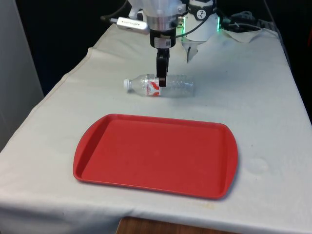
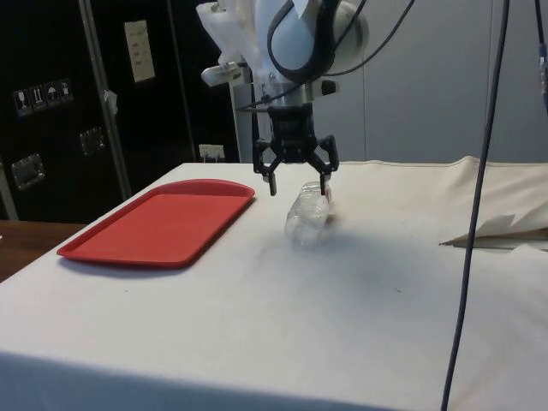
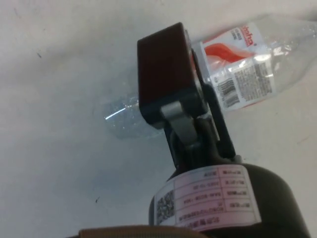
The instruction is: Place the bottle upright on the tray.
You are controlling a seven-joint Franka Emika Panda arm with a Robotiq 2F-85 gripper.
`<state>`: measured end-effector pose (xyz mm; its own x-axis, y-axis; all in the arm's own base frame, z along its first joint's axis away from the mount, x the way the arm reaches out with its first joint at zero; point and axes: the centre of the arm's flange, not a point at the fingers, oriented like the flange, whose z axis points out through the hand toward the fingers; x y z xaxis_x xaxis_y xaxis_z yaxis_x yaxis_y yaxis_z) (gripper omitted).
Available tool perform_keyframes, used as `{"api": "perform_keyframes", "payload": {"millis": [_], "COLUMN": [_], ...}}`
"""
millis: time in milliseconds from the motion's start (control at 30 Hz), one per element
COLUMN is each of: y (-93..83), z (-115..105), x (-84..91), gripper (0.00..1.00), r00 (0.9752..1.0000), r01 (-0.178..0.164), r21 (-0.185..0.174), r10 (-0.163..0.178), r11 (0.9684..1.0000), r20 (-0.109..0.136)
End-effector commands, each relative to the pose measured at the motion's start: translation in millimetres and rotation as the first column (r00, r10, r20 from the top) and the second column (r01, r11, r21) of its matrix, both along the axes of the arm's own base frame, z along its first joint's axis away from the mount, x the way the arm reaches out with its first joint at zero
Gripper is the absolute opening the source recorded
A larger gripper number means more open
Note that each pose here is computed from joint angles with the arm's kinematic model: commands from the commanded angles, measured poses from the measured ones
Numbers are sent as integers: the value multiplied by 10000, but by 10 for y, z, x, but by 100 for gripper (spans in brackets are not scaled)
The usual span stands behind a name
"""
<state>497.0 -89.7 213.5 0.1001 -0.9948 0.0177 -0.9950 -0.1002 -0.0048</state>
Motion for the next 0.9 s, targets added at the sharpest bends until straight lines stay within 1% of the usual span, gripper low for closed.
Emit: {"api": "perform_keyframes", "payload": {"millis": [0, 33, 67, 100, 300, 333, 367, 400, 500, 633, 667, 767, 867], "y": [-23, -37, -50, -64, -112, -115, -122, -124, -124, -131, -136, -147, -168], "z": [47, 52, 22, 55, 55, 53, 35, 50, 48, 29, 34, 26, 37], "x": [-35, -46, -32, -71, -126, -133, -123, -145, -144, -133, -141, -144, -160], "gripper": [100, 100, 100, 100, 100, 100, 100, 100, 100, 100, 100, 100, 100], "r00": [9999, 9999, 9999, 9997, 9987, 9984, 9983, 9977, 9968, 9968, 9969, 9970, 9971], "r01": [-99, -158, -126, -246, -507, -574, -572, -681, -801, -790, -784, -772, -760], "r21": [85, 84, 9, 87, 86, 84, 37, 76, 71, 38, 66, 99, 264], "r10": [99, 157, 126, 245, 506, 574, 572, 681, 801, 791, 784, 772, 761], "r11": [9999, 9998, 9999, 9997, 9987, 9983, 9984, 9976, 9968, 9969, 9969, 9970, 9968], "r20": [48, 58, 0, 60, 29, 17, -51, 5, -16, -73, -45, -63, -19]}}
